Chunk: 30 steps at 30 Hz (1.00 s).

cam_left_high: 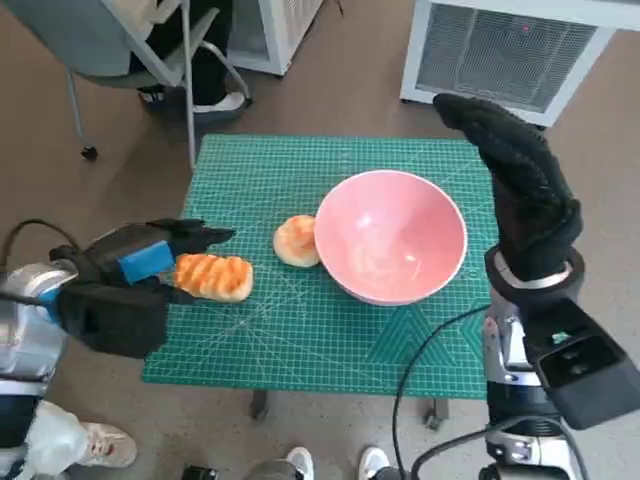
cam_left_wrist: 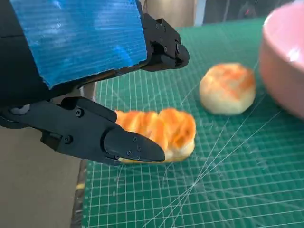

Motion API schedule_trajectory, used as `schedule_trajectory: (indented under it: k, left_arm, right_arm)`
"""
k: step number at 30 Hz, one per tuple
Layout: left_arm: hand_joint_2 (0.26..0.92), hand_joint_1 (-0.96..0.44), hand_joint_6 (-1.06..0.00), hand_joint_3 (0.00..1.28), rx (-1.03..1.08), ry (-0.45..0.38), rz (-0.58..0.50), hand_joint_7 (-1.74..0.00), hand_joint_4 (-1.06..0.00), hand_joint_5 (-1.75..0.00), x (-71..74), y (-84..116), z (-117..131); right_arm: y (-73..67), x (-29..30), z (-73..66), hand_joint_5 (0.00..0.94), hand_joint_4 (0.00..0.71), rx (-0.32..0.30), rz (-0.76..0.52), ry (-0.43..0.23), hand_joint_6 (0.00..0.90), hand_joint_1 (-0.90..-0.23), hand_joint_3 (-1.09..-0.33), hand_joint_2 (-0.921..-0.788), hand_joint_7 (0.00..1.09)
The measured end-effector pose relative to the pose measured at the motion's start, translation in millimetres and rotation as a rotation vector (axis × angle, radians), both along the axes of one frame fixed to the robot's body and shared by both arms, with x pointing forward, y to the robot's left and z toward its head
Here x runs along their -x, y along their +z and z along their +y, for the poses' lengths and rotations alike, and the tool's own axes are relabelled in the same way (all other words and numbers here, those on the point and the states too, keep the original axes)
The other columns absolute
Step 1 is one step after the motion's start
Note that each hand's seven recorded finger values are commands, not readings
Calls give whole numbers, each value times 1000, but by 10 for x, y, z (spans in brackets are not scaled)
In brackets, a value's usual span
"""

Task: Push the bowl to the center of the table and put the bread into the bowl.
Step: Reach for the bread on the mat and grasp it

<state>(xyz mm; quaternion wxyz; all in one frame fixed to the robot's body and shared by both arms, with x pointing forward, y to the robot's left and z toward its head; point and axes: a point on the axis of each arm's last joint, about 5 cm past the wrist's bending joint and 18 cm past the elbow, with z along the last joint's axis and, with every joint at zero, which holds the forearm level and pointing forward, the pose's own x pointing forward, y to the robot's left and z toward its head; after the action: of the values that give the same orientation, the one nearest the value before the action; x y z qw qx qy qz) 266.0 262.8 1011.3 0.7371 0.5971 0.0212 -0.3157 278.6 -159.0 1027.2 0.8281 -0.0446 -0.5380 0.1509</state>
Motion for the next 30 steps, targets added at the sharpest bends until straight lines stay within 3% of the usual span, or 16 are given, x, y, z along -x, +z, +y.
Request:
schedule_trajectory:
  k: [14,20,26,27,28,30]
  left_arm:
    - [901,-191,-380,3,-19,41,99,-18,-340,-17,-168,-224,-47]
    - [912,-112,-500,4,-11,76,132,-56,-484,-36,-200,-362,-42]
    - [920,-8,-701,64,18,103,93,-129,-731,-86,-224,-438,-44]
    - [920,-5,-613,106,24,108,81,-576,-684,-491,-226,-453,-42]
    - [921,-3,-544,144,28,112,70,-876,-640,-765,-226,-467,-39]
    - [921,-1,-494,161,35,115,51,-1102,-632,-997,-224,-495,-35]
  right_arm:
    - [-12,13,2,8,305,16,7,-22,33,-570,-726,-921,698]
    - [-15,13,1,8,305,9,10,-27,30,-567,-728,-921,702]
    - [-17,13,1,9,309,8,12,-27,27,-566,-728,-921,706]
    - [-18,14,1,9,309,8,12,-28,27,-566,-728,-921,706]
    - [-19,14,1,9,310,8,12,-28,27,-566,-728,-921,707]
    - [-22,15,0,9,310,7,14,-29,26,-565,-728,-921,708]
